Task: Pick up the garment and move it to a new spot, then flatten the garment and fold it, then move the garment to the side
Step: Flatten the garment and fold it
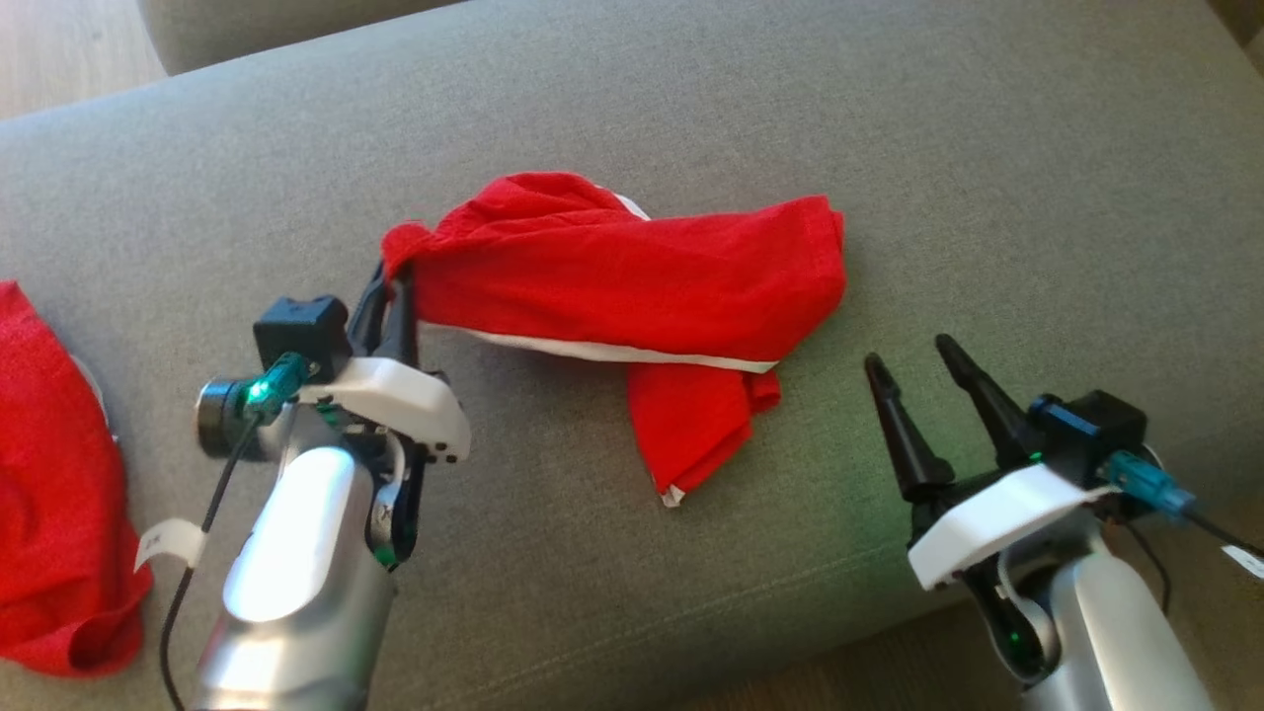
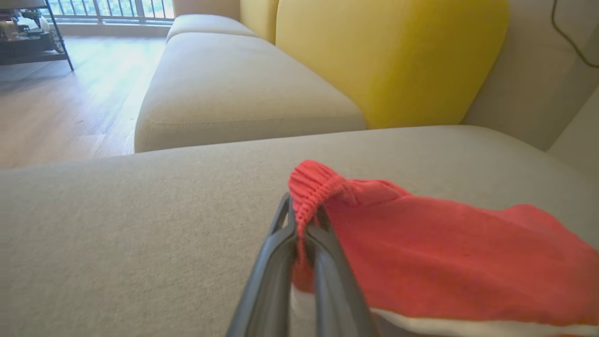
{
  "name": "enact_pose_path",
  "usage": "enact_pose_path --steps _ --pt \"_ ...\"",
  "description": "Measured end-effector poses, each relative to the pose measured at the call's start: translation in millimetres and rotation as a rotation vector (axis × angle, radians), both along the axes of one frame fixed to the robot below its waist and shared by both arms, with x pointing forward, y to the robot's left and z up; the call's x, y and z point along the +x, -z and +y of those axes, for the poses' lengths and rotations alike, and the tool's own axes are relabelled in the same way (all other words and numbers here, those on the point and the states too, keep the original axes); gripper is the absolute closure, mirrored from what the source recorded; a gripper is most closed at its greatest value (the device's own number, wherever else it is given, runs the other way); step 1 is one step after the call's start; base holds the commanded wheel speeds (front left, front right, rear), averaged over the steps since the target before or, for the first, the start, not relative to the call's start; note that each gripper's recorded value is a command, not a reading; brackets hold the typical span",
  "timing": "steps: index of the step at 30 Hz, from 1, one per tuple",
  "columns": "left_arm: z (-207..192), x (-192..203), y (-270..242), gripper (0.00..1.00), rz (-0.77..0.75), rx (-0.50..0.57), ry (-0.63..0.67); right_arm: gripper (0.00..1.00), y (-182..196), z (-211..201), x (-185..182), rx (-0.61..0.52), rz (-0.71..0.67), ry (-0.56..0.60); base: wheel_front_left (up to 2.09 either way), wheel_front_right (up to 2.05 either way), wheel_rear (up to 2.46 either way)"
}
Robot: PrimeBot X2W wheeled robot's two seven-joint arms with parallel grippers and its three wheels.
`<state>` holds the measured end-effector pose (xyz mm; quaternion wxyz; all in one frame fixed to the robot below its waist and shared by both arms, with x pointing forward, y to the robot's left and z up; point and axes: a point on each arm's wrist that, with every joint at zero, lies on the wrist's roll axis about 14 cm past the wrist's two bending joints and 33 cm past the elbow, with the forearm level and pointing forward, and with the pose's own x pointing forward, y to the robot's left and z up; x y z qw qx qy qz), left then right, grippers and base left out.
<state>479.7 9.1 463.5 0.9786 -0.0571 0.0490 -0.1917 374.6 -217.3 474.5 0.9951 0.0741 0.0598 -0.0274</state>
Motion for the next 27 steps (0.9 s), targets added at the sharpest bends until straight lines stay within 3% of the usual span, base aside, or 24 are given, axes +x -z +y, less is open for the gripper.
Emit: enact_pose_path --steps 5,6,7,12,20,27 --pt "16.3 2.0 22.8 1.0 0.055 0.049 -0.058 0.0 4.6 5.4 3.7 0.0 0.014 -0.017 0.0 0.0 0.0" --pt "19.1 0.6 30.4 0.63 0.076 0.061 -0.064 0.0 5.2 5.8 5.0 0.0 0.015 -0.019 0.0 0.0 0.0" --pt "22.1 -1.8 40.5 0.0 0.104 0.081 -0.069 0.0 6.1 6.7 5.9 0.0 0.018 -0.022 0.0 0.0 0.0" --pt "33.8 -5.3 61.0 0.0 0.168 0.108 -0.096 0.0 12.5 11.7 8.2 0.004 0.036 -0.037 0.0 0.0 0.0" --pt "49.2 5.5 9.1 0.0 0.029 0.003 -0.16 0.0 18.2 15.9 11.9 0.034 0.05 -0.045 0.0 0.0 0.0" --pt "73.2 -37.2 16.3 0.0 0.053 -0.021 -0.197 0.0 36.1 27.0 16.4 0.111 0.102 -0.059 0.0 0.0 0.0"
